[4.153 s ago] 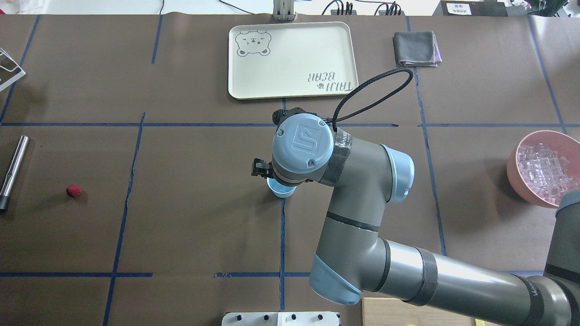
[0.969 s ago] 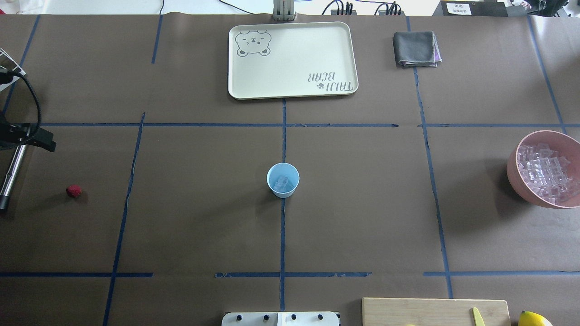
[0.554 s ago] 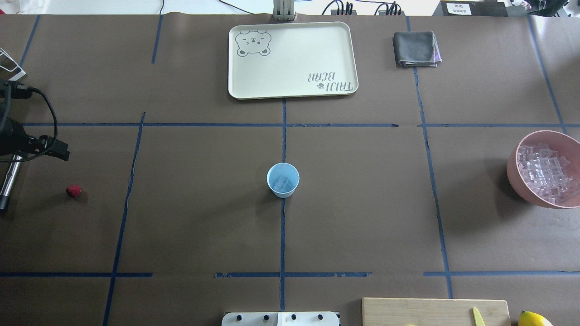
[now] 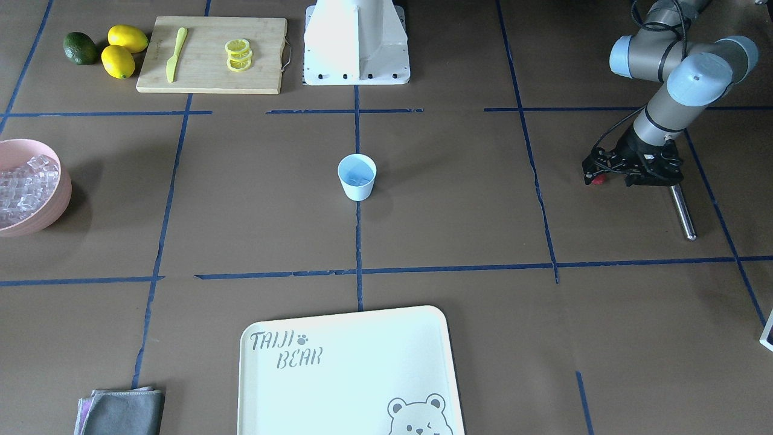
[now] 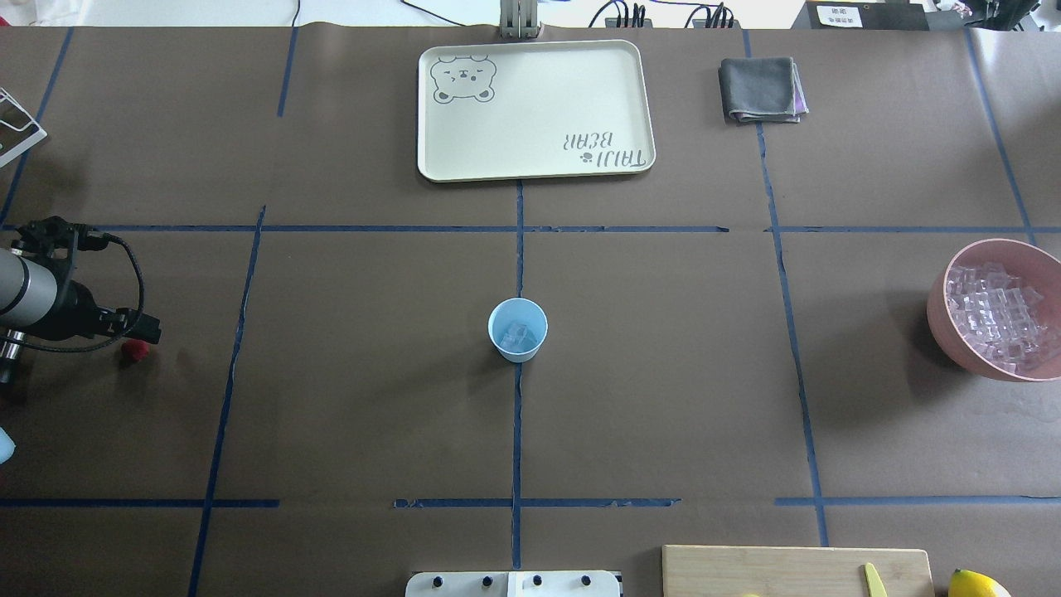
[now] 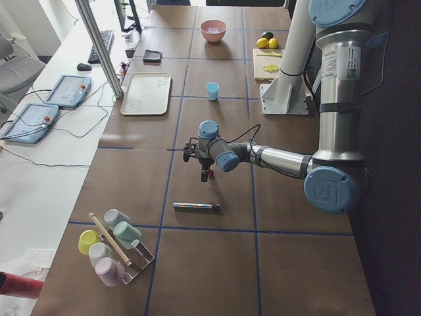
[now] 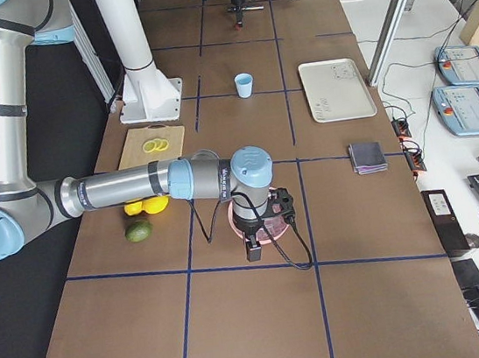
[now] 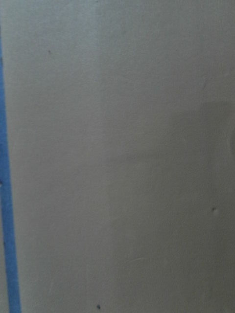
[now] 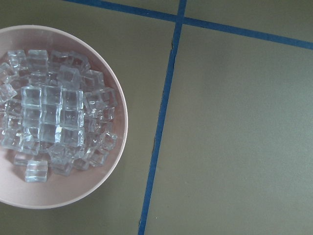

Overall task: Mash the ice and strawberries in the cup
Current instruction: 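Lower the left gripper onto the red strawberry and grasp it, then lift the strawberry with the left gripper and carry it toward the cup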

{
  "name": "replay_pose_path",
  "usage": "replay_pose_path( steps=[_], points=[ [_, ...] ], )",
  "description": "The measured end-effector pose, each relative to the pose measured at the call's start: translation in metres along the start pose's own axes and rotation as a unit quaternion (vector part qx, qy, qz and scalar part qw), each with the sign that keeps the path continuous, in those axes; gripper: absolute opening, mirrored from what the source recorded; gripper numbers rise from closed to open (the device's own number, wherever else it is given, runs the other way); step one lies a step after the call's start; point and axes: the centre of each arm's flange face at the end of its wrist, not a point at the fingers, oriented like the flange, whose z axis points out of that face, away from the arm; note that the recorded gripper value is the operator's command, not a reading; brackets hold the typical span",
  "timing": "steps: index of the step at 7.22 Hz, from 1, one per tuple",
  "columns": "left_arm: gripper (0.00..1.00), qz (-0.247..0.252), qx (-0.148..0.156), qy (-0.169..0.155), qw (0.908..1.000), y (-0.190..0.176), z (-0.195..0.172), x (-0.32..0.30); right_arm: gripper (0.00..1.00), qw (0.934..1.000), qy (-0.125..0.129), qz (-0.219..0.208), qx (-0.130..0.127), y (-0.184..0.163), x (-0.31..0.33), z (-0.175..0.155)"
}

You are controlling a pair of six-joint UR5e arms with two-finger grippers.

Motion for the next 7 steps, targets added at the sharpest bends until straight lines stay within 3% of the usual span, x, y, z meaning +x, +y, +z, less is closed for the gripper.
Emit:
replay_pose_path(
  steps=[1,2,3,4,5,7],
  points=[
    [1.00,0.003,-0.005,0.000,1.0000,0.0035,0.0041,0.0029,1.00,1.0000,0.000,0.000,-0.001,0.0003,0.0004,0.0005],
    [0.89,0.004,-0.008,0.000,1.0000,0.0060,0.0067,0.0055,1.00,1.0000,0.000,0.000,-0.001,0.0003,0.0007,0.0008],
    [0.38,0.005,-0.010,0.001,0.9999,0.0073,0.0079,0.0069,1.00,1.0000,0.000,0.000,-0.001,0.0004,0.0009,0.0010],
    [0.09,0.003,-0.010,0.001,0.9999,0.0078,0.0083,0.0075,1.00,1.0000,0.000,0.001,-0.001,0.0004,0.0009,0.0011],
    [0.03,0.000,-0.010,0.001,0.9999,0.0079,0.0077,0.0084,1.00,1.0000,0.000,0.001,-0.001,0.0005,0.0011,0.0014],
    [0.00,-0.001,-0.009,0.004,0.9999,0.0078,0.0046,0.0117,1.00,1.0000,0.000,0.001,-0.002,0.0005,0.0012,0.0015]
  ],
)
